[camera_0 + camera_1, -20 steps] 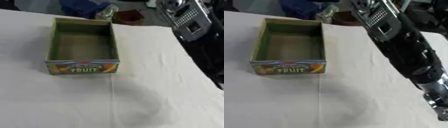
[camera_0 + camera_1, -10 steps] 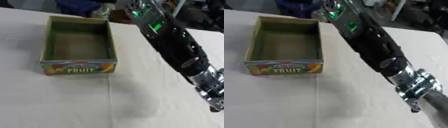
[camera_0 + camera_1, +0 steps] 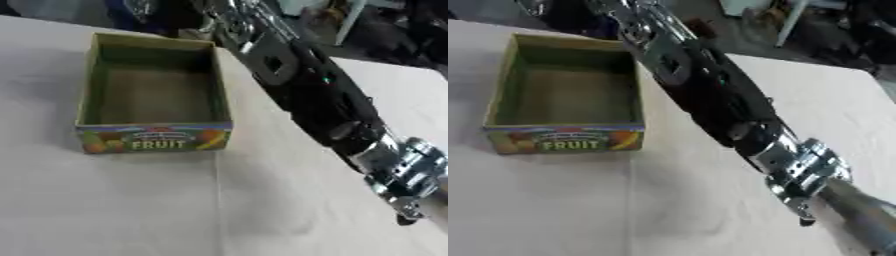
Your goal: Pick up objects on the table and place them in the box.
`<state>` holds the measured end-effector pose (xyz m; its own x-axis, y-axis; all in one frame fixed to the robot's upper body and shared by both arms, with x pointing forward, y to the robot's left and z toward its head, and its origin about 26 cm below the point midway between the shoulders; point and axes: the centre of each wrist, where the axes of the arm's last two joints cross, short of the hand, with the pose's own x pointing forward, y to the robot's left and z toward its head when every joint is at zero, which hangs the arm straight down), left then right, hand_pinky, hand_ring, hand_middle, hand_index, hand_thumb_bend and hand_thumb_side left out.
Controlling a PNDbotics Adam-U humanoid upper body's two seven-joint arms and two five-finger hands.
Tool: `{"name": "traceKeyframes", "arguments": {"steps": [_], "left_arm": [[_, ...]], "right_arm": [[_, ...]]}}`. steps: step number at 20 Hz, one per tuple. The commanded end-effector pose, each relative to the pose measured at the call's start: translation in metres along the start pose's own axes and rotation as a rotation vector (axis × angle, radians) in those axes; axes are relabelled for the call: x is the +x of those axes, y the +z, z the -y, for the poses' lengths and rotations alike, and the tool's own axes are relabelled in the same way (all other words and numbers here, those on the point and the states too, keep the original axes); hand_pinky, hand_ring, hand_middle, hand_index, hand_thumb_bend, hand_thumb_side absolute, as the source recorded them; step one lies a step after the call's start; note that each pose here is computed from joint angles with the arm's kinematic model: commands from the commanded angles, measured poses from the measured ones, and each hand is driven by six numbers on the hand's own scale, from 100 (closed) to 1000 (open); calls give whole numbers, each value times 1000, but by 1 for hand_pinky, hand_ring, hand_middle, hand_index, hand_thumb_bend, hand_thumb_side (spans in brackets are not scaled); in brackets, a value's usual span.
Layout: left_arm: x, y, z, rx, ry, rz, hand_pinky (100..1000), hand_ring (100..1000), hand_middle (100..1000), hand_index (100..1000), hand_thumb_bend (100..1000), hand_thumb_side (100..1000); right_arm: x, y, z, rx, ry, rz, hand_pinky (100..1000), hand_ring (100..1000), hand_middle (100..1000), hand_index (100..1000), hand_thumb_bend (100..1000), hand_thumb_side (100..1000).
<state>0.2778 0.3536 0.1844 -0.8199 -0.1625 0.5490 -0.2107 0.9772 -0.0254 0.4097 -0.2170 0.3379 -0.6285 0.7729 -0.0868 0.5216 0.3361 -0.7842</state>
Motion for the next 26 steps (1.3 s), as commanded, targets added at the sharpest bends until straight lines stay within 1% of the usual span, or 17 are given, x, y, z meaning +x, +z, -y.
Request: {"name": "traceKeyframes", "arguments": {"steps": [1, 5, 10, 12, 14, 16, 19, 22, 24, 26], "left_arm": [[7, -8, 0, -17, -6, 35, 439, 403, 449, 557, 100, 743], [7, -9, 1, -16, -1, 42, 440, 403, 449, 556, 100, 743], [7, -10, 1, -17, 1, 46, 440, 402, 448, 556, 100, 743], [7, -10, 1, -16, 0, 45, 440, 402, 448, 556, 100, 744], [7, -10, 1, -16, -2, 43, 440, 402, 448, 555, 100, 744], [7, -10, 1, -18, -3, 42, 440, 402, 448, 556, 100, 744], [8, -10, 1, -18, -3, 43, 441, 402, 447, 555, 100, 745], [8, -10, 0, -16, -4, 44, 441, 401, 447, 555, 100, 744], [8, -10, 0, -16, -3, 46, 441, 401, 447, 555, 100, 745], [8, -10, 1, -15, -3, 47, 441, 401, 447, 554, 100, 745]], "right_arm": [[-6, -1, 0, 18, 128, 20, 666, 703, 540, 708, 100, 537], [-14, 2, -17, 74, 274, 24, 653, 716, 546, 698, 100, 544], [-18, 5, -32, 179, 466, 65, 644, 735, 558, 694, 100, 544], [-20, 6, -33, 225, 544, 90, 636, 742, 560, 685, 100, 537], [-20, 4, -29, 241, 618, 114, 628, 746, 566, 686, 100, 533], [-20, 4, -26, 264, 675, 138, 627, 756, 575, 691, 100, 532], [-23, 5, -26, 341, 720, 168, 639, 768, 590, 706, 100, 530], [-26, 7, -30, 426, 711, 206, 659, 783, 608, 725, 100, 541], [-28, 9, -33, 477, 696, 229, 671, 793, 624, 741, 100, 563], [-30, 11, -34, 513, 691, 238, 677, 796, 636, 754, 100, 633]]}}
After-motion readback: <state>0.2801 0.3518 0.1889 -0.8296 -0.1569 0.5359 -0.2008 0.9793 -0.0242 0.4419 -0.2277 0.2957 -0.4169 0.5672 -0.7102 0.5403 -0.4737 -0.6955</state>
